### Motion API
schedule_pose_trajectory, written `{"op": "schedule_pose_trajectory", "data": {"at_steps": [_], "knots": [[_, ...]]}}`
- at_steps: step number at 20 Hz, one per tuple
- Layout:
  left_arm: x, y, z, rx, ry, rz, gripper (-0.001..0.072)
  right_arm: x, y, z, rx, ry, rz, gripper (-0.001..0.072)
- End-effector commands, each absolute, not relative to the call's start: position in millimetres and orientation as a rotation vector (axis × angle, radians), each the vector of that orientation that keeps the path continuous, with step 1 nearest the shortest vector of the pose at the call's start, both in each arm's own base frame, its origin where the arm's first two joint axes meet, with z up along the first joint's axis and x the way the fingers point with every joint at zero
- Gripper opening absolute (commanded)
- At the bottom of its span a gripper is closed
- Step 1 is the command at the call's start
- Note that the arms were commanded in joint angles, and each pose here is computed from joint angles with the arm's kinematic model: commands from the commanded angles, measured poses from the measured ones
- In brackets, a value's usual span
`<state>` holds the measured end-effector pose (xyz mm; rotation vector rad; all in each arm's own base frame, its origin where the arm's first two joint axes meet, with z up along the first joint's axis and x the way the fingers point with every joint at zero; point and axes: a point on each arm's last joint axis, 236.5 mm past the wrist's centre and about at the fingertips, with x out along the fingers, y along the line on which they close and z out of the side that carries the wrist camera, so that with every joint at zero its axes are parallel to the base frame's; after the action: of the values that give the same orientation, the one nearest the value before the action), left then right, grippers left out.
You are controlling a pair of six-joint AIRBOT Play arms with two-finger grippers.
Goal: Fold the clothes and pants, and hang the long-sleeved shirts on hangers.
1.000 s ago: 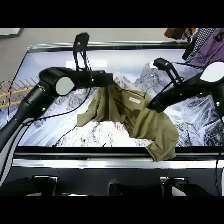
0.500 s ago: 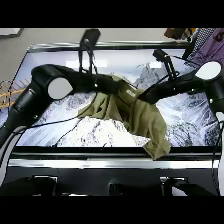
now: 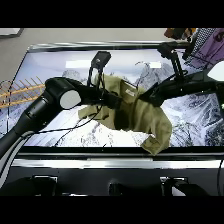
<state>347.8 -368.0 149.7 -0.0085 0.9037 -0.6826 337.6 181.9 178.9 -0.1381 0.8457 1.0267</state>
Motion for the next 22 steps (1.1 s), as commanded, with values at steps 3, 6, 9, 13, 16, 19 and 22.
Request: {"op": "schedule_pose_trajectory", "data": {"at_steps": [3, 6, 9, 13, 16, 19, 22], "knots": [[359.7, -337.8, 183.1, -0.056, 0.858, -0.660, 0.0685, 333.3, 169.9, 171.5, -0.278, 0.836, 1.038, 0.0018], [366.4, -294.1, 194.8, 0.027, 0.842, -0.620, 0.0681, 336.6, 161.9, 163.4, -0.423, 0.793, 1.070, 0.0018], [374.7, -276.3, 199.0, 0.154, 0.791, -0.650, 0.0681, 340.5, 162.6, 154.7, -0.514, 0.752, 1.133, 0.0018], [376.7, -267.0, 187.5, 0.322, 0.761, -0.702, 0.0680, 342.0, 168.9, 142.2, -0.547, 0.731, 1.219, 0.0018], [364.8, -249.9, 170.9, 0.436, 0.757, -0.839, 0.0680, 342.9, 173.1, 139.3, -0.573, 0.696, 1.265, 0.0018], [355.5, -237.8, 150.3, 0.465, 0.751, -0.955, 0.0680, 340.4, 177.7, 139.9, -0.560, 0.684, 1.295, 0.0019], [356.1, -233.8, 131.4, 0.606, 0.714, -1.031, 0.0680, 335.6, 180.4, 140.4, -0.553, 0.681, 1.325, 0.0019]]}}
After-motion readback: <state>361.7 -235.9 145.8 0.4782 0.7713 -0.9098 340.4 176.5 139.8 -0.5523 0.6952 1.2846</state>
